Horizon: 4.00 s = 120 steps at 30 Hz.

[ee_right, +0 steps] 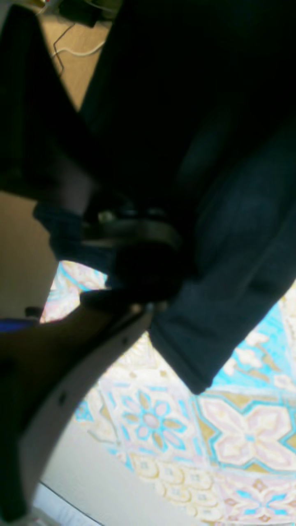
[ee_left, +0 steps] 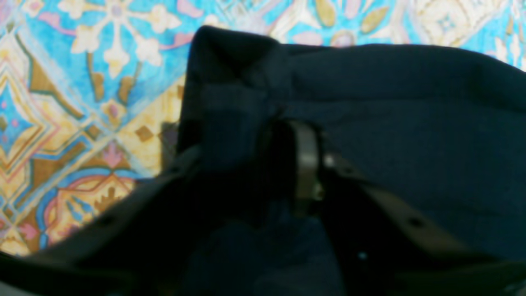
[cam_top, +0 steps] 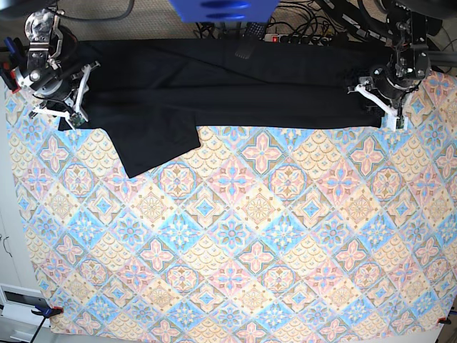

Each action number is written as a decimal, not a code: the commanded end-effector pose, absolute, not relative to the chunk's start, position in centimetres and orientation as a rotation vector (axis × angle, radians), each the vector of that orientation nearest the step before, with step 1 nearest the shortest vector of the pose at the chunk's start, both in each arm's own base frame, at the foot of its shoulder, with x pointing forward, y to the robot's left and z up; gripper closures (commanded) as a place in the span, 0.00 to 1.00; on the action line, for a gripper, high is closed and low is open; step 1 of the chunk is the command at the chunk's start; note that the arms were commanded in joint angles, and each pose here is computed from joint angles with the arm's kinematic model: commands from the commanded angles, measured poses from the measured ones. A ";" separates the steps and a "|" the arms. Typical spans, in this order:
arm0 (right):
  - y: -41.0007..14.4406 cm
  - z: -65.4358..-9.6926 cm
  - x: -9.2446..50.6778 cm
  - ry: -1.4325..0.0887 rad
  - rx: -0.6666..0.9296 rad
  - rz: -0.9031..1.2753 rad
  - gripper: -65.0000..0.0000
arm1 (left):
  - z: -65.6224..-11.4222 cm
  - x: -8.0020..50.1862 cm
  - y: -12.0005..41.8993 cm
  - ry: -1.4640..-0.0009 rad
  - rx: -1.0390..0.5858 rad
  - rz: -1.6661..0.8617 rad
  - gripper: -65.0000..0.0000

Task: Fold the T-shirt properly
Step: 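Carry the folded half toward the collar edge and lower it, then regrasp the strip end with the right gripper and pull it taut, then hold the strip end with the right gripper, fold the other end inward with the left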

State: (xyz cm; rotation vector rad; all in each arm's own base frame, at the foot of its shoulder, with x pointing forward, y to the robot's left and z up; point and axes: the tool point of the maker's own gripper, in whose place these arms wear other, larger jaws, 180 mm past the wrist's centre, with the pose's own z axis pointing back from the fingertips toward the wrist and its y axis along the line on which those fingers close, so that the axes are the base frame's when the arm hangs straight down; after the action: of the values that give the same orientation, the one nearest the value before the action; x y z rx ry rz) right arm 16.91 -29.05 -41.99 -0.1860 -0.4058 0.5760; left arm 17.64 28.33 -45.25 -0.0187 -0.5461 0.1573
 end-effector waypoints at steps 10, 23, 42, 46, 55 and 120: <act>-34.9 -36.4 18.4 -0.511 -0.368 0.458 0.66 | -42.1 19.0 32.0 -0.678 -0.049 0.363 0.56; -25.4 -34.5 28.9 -0.745 -0.238 0.604 0.66 | -39.4 19.6 32.7 -0.720 -0.275 0.607 0.56; -22.8 -45.4 31.6 -0.526 0.016 0.565 0.38 | -38.7 20.5 32.3 -0.723 -0.330 0.619 0.56; -22.9 -47.0 30.7 -0.495 0.047 0.540 0.37 | -38.7 20.6 32.3 -0.725 -0.329 0.618 0.56; -20.6 -48.5 29.7 -0.458 0.097 0.563 0.39 | -38.7 20.6 32.3 -0.724 -0.327 0.615 0.56; -21.5 -41.8 12.6 -0.340 0.037 0.747 0.66 | -41.6 19.3 33.4 -0.499 -0.005 0.168 0.56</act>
State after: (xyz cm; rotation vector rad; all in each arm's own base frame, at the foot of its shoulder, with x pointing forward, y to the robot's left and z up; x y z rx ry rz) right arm 12.09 -21.18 -42.42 0.0491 -0.3205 0.7370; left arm 18.68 32.66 -42.44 -0.0212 -0.4767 0.1795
